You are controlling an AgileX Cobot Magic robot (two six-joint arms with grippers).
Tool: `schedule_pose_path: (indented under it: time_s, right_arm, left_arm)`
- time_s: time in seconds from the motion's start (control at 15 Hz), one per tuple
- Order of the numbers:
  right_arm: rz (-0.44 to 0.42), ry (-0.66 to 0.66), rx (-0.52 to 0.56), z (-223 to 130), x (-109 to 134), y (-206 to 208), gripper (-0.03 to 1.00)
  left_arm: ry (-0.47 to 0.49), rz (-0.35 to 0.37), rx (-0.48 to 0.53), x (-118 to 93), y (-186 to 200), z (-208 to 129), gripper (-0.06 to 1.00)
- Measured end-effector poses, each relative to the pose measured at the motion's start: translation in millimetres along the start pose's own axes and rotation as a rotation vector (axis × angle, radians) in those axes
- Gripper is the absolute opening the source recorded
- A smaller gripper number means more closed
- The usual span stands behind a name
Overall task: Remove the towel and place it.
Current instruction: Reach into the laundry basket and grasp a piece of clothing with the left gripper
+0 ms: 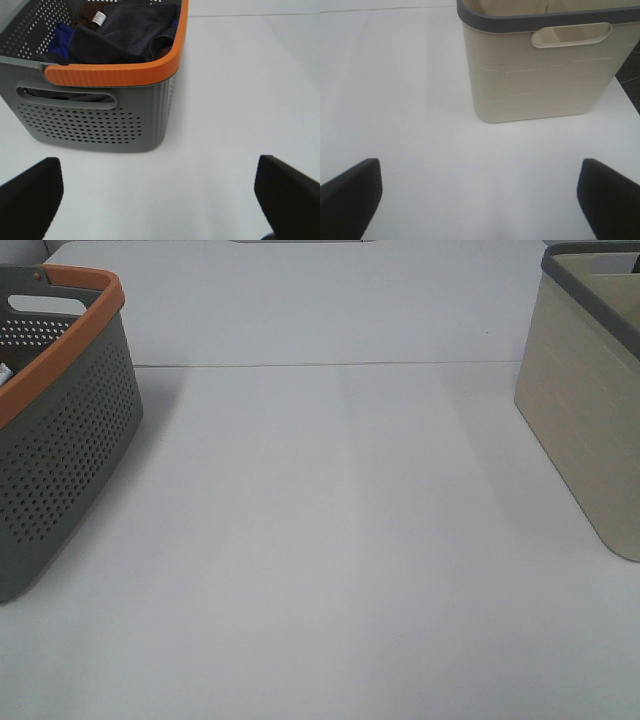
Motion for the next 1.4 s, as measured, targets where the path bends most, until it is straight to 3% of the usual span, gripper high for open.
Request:
schedule_pose_path:
  time_s: [0.2, 1.4]
  right_arm:
    - [0.000, 0.000, 0.000, 0.0, 0.0, 0.0, 0.96]
    - [0.000, 0.000, 0.000, 0.0, 0.0, 0.0, 0.96]
  left_arm:
    - [-0.017, 0.027, 0.007, 3.3, 0.1, -0.8, 0.98]
    - [-0.017, 0.027, 0.007, 3.3, 0.1, -0.8, 0.98]
Point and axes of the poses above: a point on each arm's last joint axis where the gripper is mounted, y pointing back along that axis away from the gripper, x along the wrist's bending axis when the last joint is at zero, z = x × y, the point moved 3 cm from there along -y, pointing out along that axis toward the gripper, and after that the axes turned 11 degrees about -y, right-handed, at the moved point
